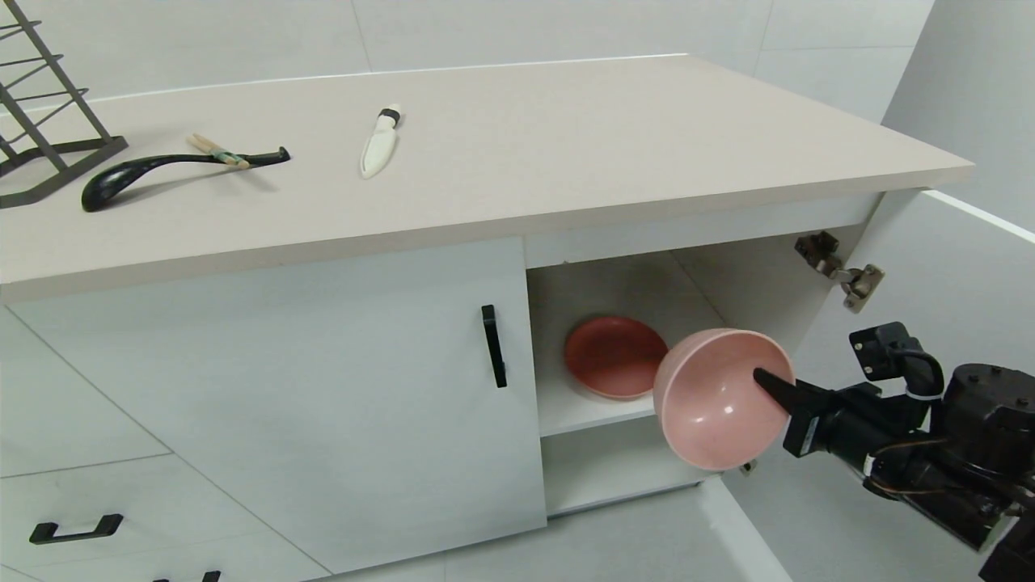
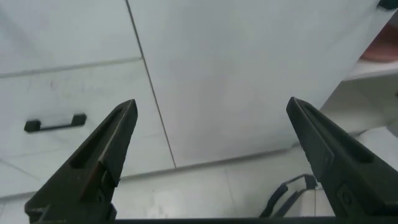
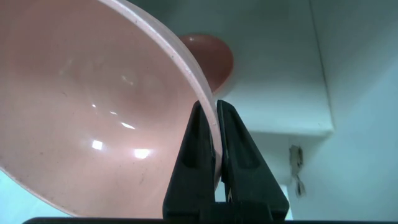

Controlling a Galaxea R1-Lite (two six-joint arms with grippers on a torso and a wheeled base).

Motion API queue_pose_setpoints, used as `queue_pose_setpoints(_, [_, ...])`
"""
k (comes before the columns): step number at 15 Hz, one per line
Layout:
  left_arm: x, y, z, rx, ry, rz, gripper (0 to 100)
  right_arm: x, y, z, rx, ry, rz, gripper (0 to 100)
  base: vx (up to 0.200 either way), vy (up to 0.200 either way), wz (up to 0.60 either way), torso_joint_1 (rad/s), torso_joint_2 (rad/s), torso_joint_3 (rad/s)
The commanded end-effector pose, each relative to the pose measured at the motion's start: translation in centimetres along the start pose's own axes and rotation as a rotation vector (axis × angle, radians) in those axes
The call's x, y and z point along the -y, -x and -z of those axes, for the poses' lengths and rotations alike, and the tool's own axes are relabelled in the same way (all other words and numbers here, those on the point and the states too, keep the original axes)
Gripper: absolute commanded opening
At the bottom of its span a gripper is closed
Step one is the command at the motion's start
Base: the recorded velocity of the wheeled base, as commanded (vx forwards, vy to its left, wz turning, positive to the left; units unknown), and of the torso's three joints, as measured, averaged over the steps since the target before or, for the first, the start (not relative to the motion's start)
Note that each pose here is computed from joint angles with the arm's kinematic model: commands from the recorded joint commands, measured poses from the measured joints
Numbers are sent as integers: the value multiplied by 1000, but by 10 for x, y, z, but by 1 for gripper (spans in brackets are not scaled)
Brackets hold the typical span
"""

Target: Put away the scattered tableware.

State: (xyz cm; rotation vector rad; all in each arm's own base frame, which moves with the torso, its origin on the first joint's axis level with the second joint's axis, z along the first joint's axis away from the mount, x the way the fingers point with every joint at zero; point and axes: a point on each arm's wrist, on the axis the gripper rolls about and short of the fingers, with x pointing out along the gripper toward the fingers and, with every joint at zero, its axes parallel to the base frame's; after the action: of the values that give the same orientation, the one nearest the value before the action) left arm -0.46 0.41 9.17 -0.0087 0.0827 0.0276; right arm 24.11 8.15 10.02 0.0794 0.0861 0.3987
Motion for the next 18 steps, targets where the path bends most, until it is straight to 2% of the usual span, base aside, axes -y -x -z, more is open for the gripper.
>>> queue_pose_setpoints(1, [-1, 7, 7, 25, 7, -11, 100, 3, -28, 14, -27, -1, 1, 0, 0, 0, 0, 0, 0, 0])
queue_pose_setpoints(3, [-1, 8, 8, 34, 4, 17, 100, 4, -38, 9, 11, 2, -11, 0, 0, 0, 0, 0, 0, 0])
queue_pose_setpoints(5, [0, 8, 8, 42, 1, 81, 100, 3, -50, 5, 43, 10, -31, 0, 0, 0, 0, 0, 0, 0])
queue_pose_setpoints(8, [0, 9, 9, 49, -2, 163, 100, 5, -65, 3, 28, 9, -36, 0, 0, 0, 0, 0, 0, 0])
queue_pose_setpoints(10, [0, 10, 9, 52, -3, 164, 100, 5, -75, -4, 2, 6, -34, 0, 0, 0, 0, 0, 0, 0])
queue_pose_setpoints(12, [-1, 9, 9, 51, -31, 174, 100, 5, -89, -10, -28, 31, -35, 0, 0, 0, 0, 0, 0, 0])
queue_pose_setpoints(13, [-2, 9, 8, 63, -89, 149, 100, 5, -97, -13, -50, 52, -34, 0, 0, 0, 0, 0, 0, 0])
queue_pose_setpoints(14, [-2, 9, 8, 63, -133, 136, 100, 5, -103, -17, -58, 51, -35, 0, 0, 0, 0, 0, 0, 0])
queue_pose_setpoints(15, [-3, 9, 9, 59, -148, 100, 100, 5, -111, -21, -66, 50, -37, 0, 0, 0, 0, 0, 0, 0])
queue_pose_setpoints(16, [-3, 9, 9, 57, -144, 65, 100, 6, -120, -24, -76, 49, -37, 0, 0, 0, 0, 0, 0, 0])
queue_pose_setpoints(18, [-3, 9, 8, 54, -144, 65, 100, 8, -139, -26, -78, 49, -35, 0, 0, 0, 0, 0, 0, 0])
